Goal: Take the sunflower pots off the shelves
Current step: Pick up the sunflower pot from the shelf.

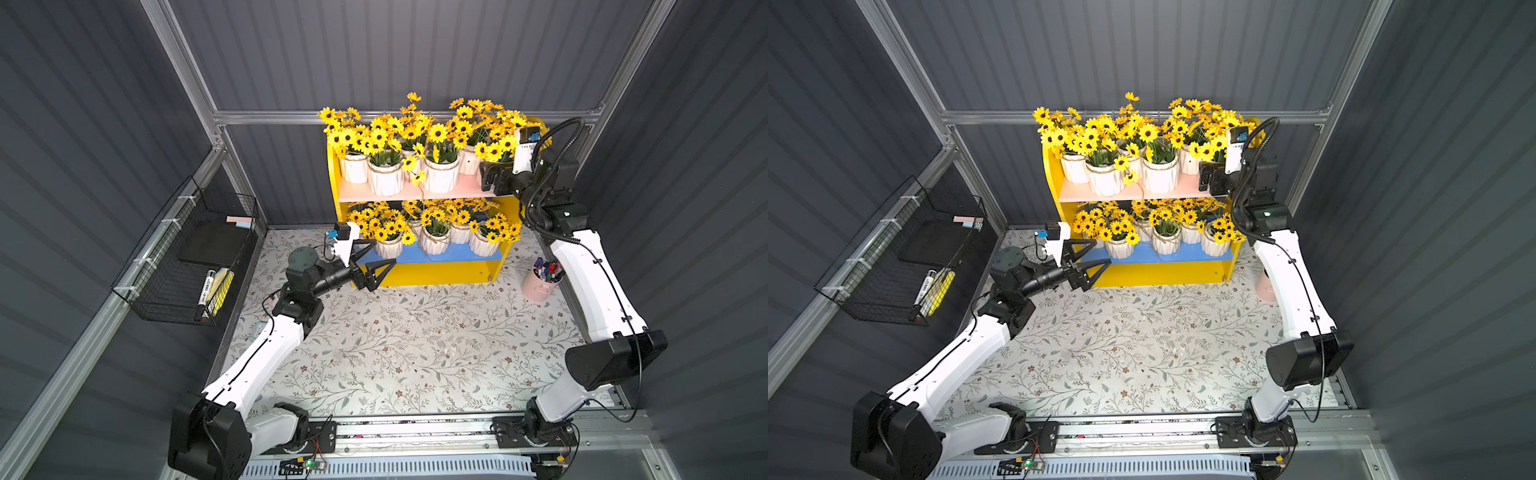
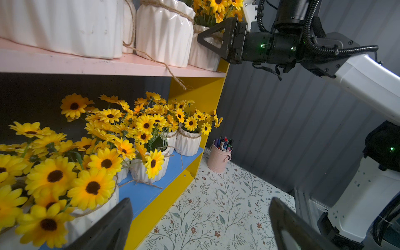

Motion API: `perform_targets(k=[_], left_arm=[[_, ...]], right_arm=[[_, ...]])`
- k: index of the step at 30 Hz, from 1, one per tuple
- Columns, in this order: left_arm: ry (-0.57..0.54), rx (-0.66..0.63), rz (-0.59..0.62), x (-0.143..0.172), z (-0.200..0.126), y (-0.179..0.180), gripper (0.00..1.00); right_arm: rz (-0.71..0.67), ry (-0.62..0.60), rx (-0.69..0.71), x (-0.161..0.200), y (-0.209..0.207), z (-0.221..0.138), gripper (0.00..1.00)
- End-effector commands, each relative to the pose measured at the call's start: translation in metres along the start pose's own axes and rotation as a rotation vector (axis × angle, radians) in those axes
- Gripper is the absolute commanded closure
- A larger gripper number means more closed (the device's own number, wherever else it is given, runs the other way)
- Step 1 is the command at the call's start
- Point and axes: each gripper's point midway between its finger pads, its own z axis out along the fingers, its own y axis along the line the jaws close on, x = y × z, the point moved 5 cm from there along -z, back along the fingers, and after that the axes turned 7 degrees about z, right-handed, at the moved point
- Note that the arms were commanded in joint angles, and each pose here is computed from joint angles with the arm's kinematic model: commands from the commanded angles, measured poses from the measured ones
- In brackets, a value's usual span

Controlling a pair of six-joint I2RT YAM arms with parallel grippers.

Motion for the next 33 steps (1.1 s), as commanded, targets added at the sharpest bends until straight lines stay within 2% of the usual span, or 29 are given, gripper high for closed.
perform_targets(k=[1, 6, 9, 18, 19, 20, 21, 33], left_arm=[[-0.015, 0.025, 0.042, -0.005, -0.005, -0.008, 0.01], [-0.015, 0.027, 0.045, -0.006, -0.006, -0.009, 0.01], [-0.015, 0.027, 0.046, -0.006, -0.006, -0.009, 0.01], [-0.016, 0.027, 0.053, -0.007, -0.007, -0.010, 0.01], [-0.016, 0.027, 0.052, -0.006, -0.006, -0.010, 0.01], [-0.016, 0.028, 0.052, -0.007, -0.006, -0.010, 0.01], [-0.015, 0.028, 0.052, -0.006, -0.007, -0.010, 0.01], [-0.004, 0.026, 0.053, -0.003, -0.005, -0.008, 0.01]], right_arm=[[-0.036, 0.002, -0.029, 0.004, 0.002, 0.005, 0.03], [-0.038, -0.009, -0.034, 0.004, 0.002, 0.000, 0.15], [-0.037, -0.020, -0.033, 0.003, 0.002, -0.002, 0.27], [-0.034, -0.063, -0.003, 0.001, -0.004, -0.012, 0.80], [-0.030, -0.066, -0.002, 0.001, -0.004, -0.013, 0.86], [-0.027, -0.077, -0.005, -0.002, -0.004, -0.015, 0.97], [-0.027, -0.081, -0.007, -0.003, -0.004, -0.016, 1.00], [-0.040, -0.191, -0.050, -0.030, 0.004, -0.039, 1.00]])
